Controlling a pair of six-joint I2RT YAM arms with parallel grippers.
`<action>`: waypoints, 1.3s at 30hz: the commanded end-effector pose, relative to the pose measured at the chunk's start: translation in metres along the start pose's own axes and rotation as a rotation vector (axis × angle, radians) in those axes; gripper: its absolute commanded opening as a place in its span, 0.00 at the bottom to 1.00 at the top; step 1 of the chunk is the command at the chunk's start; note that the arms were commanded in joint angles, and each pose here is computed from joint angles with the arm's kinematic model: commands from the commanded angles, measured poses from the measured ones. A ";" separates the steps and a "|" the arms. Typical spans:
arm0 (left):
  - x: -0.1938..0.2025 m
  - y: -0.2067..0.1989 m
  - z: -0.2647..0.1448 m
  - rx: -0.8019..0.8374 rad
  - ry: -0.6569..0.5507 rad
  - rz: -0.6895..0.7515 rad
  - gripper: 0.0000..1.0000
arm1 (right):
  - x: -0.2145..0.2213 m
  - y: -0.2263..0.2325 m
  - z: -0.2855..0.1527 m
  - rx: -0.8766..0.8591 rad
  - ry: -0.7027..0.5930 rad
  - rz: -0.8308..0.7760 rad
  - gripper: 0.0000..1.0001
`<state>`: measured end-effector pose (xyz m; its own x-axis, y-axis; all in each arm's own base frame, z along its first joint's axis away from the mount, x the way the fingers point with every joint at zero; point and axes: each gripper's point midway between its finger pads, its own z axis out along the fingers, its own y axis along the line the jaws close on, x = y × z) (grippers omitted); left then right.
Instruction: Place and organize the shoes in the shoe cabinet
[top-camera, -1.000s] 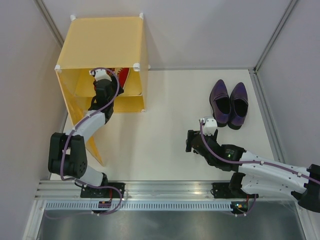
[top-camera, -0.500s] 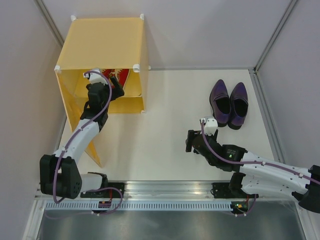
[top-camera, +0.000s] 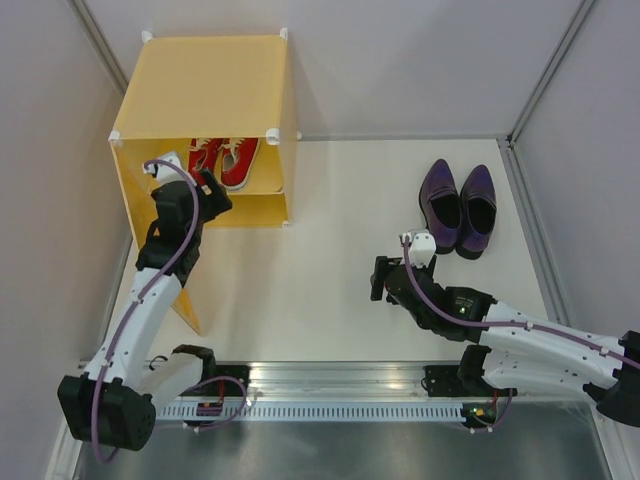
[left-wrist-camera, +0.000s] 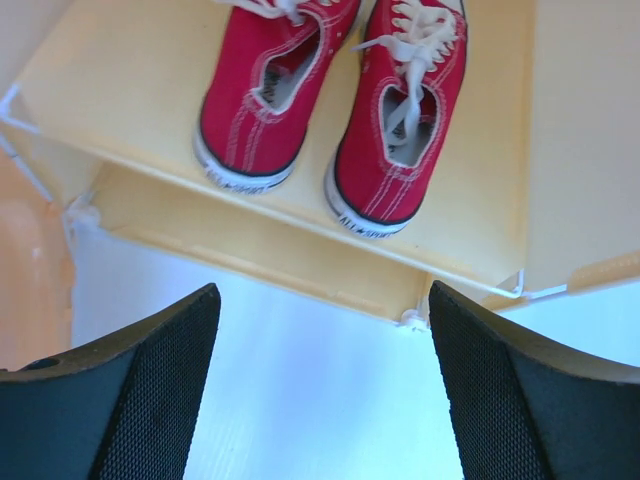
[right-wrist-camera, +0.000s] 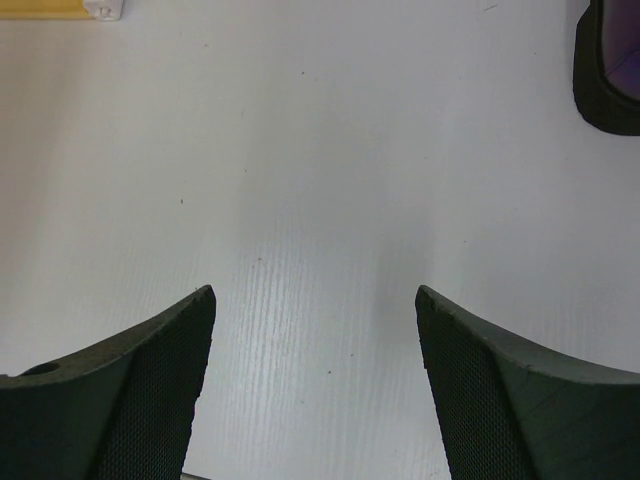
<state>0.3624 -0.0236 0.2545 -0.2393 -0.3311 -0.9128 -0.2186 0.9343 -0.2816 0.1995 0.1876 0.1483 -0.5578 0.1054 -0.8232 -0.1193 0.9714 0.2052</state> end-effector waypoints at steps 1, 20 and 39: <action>-0.006 0.026 -0.028 -0.114 0.013 -0.021 0.87 | -0.022 0.007 -0.004 -0.005 -0.049 0.013 0.85; -0.036 0.164 -0.119 -0.570 0.015 -0.173 0.89 | -0.029 0.018 -0.005 -0.041 -0.041 -0.029 0.85; -0.022 0.137 -0.095 -0.367 0.054 -0.132 0.90 | -0.098 -0.117 0.061 0.413 0.028 0.160 0.74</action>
<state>0.2428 0.0986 0.2534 -0.2569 -0.5065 -0.8231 -0.6064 0.7477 -0.2708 0.2993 0.0814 0.1699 -0.5487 0.2271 -0.8046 0.3108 0.9488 0.0558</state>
